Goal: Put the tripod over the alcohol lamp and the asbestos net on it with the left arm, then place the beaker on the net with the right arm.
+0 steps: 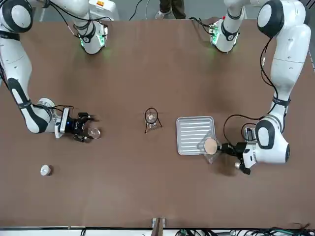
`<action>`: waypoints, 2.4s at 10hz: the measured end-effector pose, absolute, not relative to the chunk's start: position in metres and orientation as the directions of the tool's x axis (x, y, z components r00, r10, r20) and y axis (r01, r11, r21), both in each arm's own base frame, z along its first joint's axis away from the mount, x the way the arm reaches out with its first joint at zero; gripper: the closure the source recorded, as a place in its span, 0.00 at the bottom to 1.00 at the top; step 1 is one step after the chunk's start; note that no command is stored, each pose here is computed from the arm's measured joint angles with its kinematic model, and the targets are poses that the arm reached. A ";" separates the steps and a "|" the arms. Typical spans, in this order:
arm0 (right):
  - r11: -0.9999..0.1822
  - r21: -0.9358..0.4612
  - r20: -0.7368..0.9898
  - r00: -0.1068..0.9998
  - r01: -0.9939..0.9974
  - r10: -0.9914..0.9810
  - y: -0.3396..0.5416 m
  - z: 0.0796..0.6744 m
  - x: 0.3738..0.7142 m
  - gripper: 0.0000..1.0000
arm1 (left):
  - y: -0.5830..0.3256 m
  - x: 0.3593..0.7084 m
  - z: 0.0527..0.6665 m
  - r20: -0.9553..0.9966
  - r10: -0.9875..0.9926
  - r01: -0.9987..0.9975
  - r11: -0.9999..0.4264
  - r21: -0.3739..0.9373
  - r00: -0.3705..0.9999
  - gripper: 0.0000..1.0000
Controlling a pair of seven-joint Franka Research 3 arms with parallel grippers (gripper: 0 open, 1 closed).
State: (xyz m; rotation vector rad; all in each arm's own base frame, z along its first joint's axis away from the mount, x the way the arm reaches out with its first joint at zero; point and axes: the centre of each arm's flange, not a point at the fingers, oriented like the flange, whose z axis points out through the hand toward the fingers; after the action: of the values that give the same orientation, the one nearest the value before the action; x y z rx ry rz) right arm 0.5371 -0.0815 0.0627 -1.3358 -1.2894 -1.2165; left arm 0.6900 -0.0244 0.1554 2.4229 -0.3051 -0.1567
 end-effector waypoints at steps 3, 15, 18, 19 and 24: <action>-0.084 0.051 0.992 -0.040 0.995 0.120 -0.085 0.065 0.541 0.00 | -0.025 0.689 0.155 -0.038 -0.264 -0.177 -0.738 0.651 0.964 0.68; -0.098 0.061 0.990 -0.048 0.993 0.132 -0.073 0.065 0.551 0.41 | -0.020 0.690 0.162 -0.048 -0.275 -0.174 -0.727 0.665 0.960 0.99; -0.098 0.060 0.990 -0.047 0.993 0.130 -0.070 0.065 0.552 0.41 | -0.015 0.695 0.195 -0.062 -0.268 -0.156 -0.717 0.680 0.962 0.99; -0.096 0.060 0.990 -0.047 0.994 0.130 -0.069 0.065 0.552 0.41 | -0.010 0.697 0.209 -0.067 -0.253 -0.134 -0.694 0.707 0.965 0.99; -0.102 0.035 0.992 -0.022 0.994 0.123 -0.066 0.075 0.563 0.41 | -0.036 0.705 0.239 -0.049 -0.148 -0.033 -0.504 0.863 0.988 0.99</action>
State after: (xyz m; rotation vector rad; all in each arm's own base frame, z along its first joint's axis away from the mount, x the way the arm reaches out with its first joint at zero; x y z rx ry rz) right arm 0.5632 -0.0661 0.0753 -1.3637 -1.2702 -1.2471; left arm 0.7046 -0.0357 0.2387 2.0968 -0.1262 -0.1409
